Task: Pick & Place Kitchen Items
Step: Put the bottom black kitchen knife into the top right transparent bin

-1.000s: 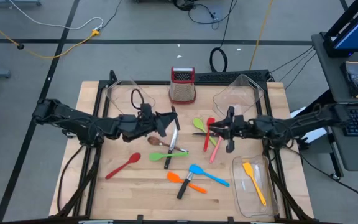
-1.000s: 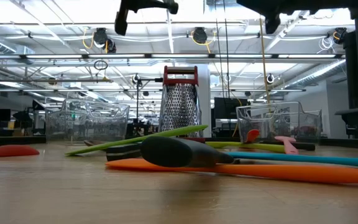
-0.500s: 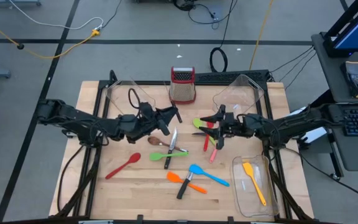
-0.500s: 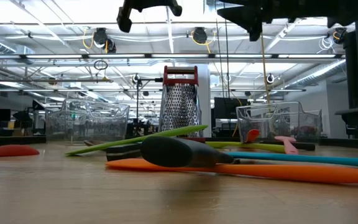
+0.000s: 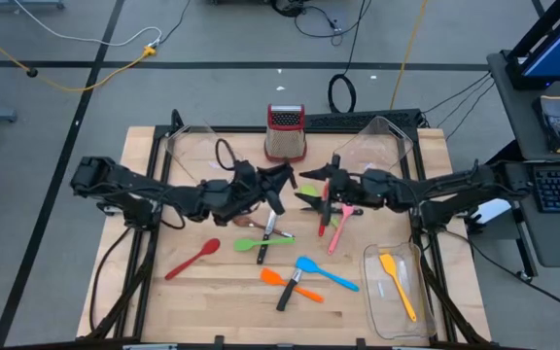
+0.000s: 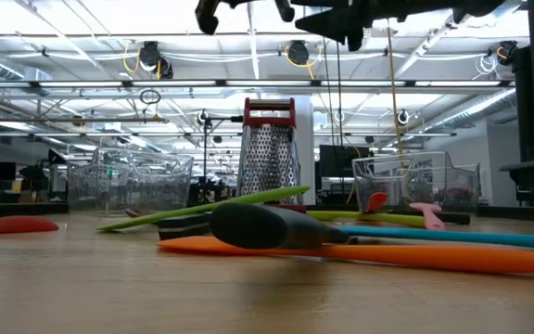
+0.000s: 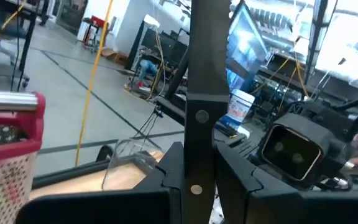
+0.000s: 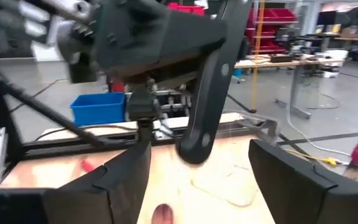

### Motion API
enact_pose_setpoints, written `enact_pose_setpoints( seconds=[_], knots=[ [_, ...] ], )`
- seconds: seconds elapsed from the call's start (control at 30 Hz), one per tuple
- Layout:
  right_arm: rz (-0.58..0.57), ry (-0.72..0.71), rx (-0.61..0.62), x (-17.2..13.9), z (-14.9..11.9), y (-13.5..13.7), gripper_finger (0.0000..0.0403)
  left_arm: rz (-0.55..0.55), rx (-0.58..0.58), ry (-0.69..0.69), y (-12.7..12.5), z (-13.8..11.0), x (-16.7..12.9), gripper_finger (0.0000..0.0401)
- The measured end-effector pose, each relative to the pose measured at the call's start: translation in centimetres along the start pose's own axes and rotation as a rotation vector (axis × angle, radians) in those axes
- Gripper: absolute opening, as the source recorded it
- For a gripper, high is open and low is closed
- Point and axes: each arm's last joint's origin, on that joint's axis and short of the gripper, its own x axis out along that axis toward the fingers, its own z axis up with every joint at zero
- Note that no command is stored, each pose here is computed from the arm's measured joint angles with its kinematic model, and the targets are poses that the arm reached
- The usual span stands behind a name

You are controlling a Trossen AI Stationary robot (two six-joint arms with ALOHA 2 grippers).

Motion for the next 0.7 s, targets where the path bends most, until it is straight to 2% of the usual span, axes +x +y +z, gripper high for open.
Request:
enact_pose_setpoints(
  seconds=[0.17, 0.4, 0.57, 0.7],
  knots=[
    [-0.055, -0.004, 0.0, 0.2, 0.6, -0.1, 0.0276, 0.057, 0.079, 0.044, -1.0, -0.2, 1.2, 0.0047],
    [-0.061, -0.007, 0.028, 0.2, 0.6, -0.3, 0.0276, 0.052, 0.105, 0.063, -2.1, -1.3, 2.7, 0.0047],
    [-0.089, 0.001, 0.045, 0.2, 0.6, -0.4, 0.0253, 0.041, 0.085, 0.074, -2.2, -1.5, 2.8, 0.0047],
    [-0.14, 0.01, 0.09, 0.1, 0.5, -0.6, 0.0217, 0.051, 0.088, 0.075, -2.1, -1.6, 2.8, 0.0047]
  ],
)
